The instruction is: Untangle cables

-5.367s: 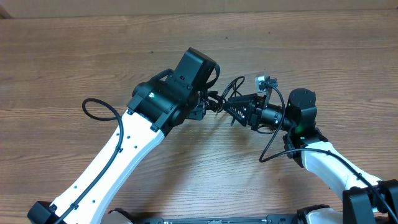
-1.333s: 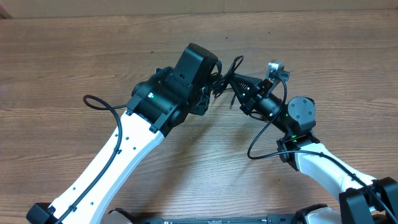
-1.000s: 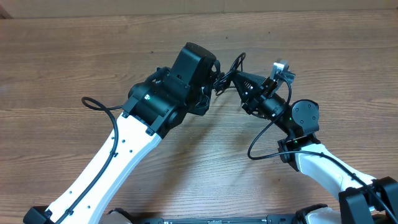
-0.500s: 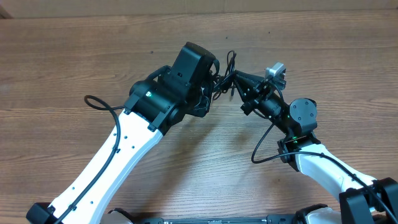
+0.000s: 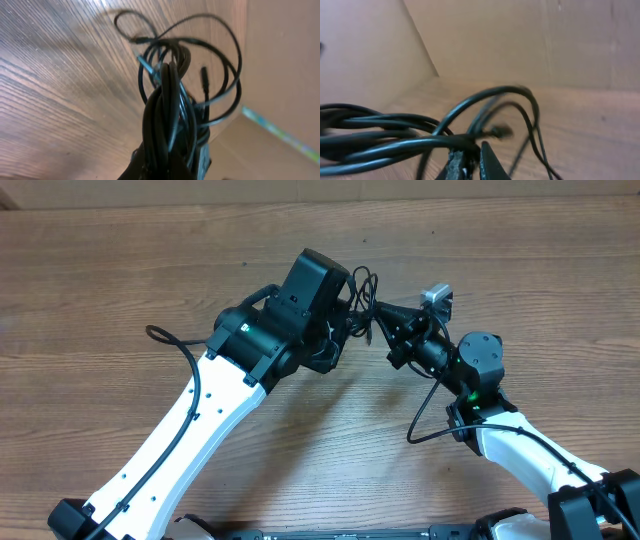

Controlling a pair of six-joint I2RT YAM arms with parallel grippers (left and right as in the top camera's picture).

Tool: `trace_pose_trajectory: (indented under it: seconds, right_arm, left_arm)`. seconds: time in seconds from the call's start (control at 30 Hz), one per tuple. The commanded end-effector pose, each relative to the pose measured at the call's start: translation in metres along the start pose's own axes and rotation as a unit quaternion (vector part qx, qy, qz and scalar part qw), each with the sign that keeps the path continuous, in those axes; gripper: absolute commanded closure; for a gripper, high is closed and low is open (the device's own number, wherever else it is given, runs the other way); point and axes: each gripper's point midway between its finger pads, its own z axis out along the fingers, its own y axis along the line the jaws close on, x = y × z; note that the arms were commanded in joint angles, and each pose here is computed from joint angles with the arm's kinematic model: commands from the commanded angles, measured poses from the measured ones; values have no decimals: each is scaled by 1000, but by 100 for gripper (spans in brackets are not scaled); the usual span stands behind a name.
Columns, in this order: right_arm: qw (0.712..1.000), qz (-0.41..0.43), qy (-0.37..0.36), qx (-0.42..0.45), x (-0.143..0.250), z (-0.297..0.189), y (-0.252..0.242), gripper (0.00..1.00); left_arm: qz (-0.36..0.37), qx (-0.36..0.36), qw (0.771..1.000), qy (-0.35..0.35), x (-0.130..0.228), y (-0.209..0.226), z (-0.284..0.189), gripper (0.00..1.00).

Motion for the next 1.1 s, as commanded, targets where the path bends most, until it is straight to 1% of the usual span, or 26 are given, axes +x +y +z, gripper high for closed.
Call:
trace_pose_trajectory:
  seconds: [0.0,0.1,0.2,0.27,0.33,0.4,0.5,0.57,0.7,0.8,0.9,1.07]
  right_arm:
    - [990,29,-15,139,-9,-12,-64,96]
    - [986,75,33,145,18,-14,-67,96]
    - [984,92,73,135,38,-16,-63,96]
    - [984,99,89,116,44,-15,-56,96]
    - [986,105,102,77,48,-14,-43,91]
    - [987,111,115,33,50,-13,-27,85]
    - [984,119,132,-29,54,-14,-5,82]
    - [974,150,151,-73,58,-18,12,80]
    - [960,169,179,-134,64,-26,34,76]
    - [948,181,194,-175,65,-32,48,75]
    - [935,209,207,-198,65,-37,58,72]
    - [920,213,219,-243,64,-45,72,69]
  left_arm:
    - [50,-41,997,44,13,24,-7,96]
    - [48,-60,996,40,11,34,-7,96]
    - [47,-72,996,33,8,39,-8,96]
    - [47,-73,996,29,6,40,-8,96]
    - [47,-73,996,29,6,40,-8,96]
    - [48,-72,996,22,4,39,-8,96]
    - [49,-71,996,-1,-4,39,-8,96]
    - [51,-77,995,-25,-12,42,-8,96]
    - [54,-89,992,-72,-29,48,-11,96]
    - [56,-95,989,-94,-37,51,-13,96]
    - [56,-96,989,-99,-39,51,-13,96]
    - [55,-92,990,-88,-35,49,-12,96]
